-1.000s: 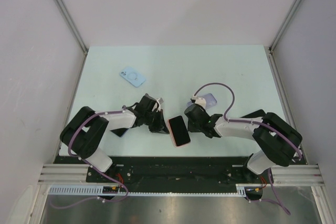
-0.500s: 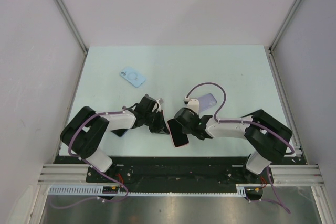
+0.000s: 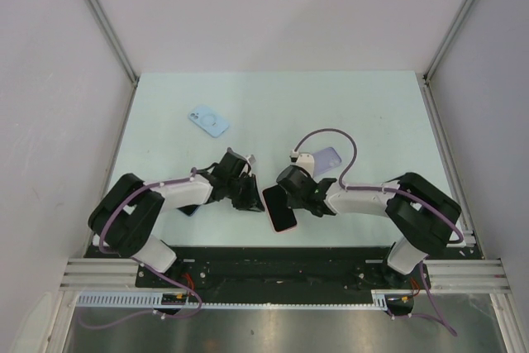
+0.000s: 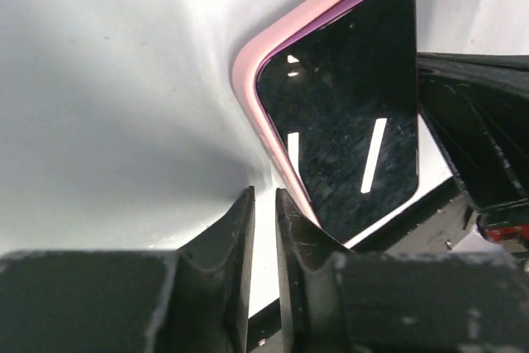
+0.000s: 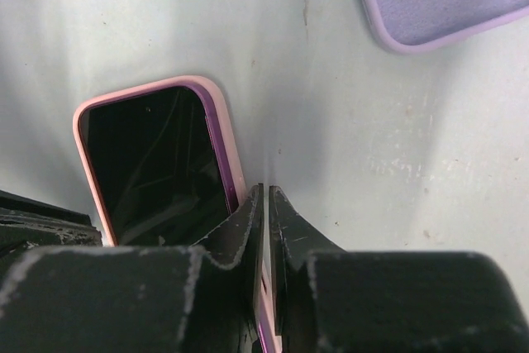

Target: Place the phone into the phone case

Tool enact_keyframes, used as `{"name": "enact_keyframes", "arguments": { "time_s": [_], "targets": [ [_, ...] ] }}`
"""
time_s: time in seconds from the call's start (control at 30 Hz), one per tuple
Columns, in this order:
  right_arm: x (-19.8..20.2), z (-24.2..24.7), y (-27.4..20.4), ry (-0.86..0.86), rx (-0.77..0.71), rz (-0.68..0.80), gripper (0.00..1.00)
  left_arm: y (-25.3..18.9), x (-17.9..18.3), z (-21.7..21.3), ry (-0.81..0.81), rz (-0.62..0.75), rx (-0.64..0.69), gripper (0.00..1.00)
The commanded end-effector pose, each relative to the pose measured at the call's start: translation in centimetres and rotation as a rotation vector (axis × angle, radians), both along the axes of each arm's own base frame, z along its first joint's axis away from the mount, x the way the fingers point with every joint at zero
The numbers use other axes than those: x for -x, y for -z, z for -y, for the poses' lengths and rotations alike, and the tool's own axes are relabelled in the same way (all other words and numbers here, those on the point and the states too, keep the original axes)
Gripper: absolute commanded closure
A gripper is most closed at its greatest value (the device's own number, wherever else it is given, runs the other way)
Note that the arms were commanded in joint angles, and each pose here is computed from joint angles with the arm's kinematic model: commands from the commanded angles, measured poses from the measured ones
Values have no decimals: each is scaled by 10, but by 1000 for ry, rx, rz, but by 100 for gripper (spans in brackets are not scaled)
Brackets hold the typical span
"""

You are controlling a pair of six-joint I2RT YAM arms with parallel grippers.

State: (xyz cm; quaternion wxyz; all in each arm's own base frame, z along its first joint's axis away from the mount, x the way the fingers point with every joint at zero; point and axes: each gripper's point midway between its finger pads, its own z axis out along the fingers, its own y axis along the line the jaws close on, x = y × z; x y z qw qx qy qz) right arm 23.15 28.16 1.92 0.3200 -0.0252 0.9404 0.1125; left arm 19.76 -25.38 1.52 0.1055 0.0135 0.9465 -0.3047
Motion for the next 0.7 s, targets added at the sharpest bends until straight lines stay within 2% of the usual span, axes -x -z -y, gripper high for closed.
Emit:
{"name": "enact_keyframes", "arguments": {
  "time_s": [0.0,0.1,0.23,0.37,0.43,0.67],
  "targets": [
    [2,-6,-14,-37,-68,-44,89,-11,-10,-10,-26,68,-71,77],
    [-5,3,-26,-23,-67,-3,88,-18,-12,-6,-29,71,-55,75],
    [-5,4,-27,-33,-89,-22,87,-24,-14,-2,-36,68,-33,73],
    [2,3,-28,-63,-82,-26,86,-33,-17,1,-44,93,-3,63],
    [4,6,-30,-62,-65,-13,85,-35,-16,1,-51,92,4,54],
    [26,-5,-33,-125,-173,-31,85,-25,-9,5,-52,52,36,50]
  ]
}}
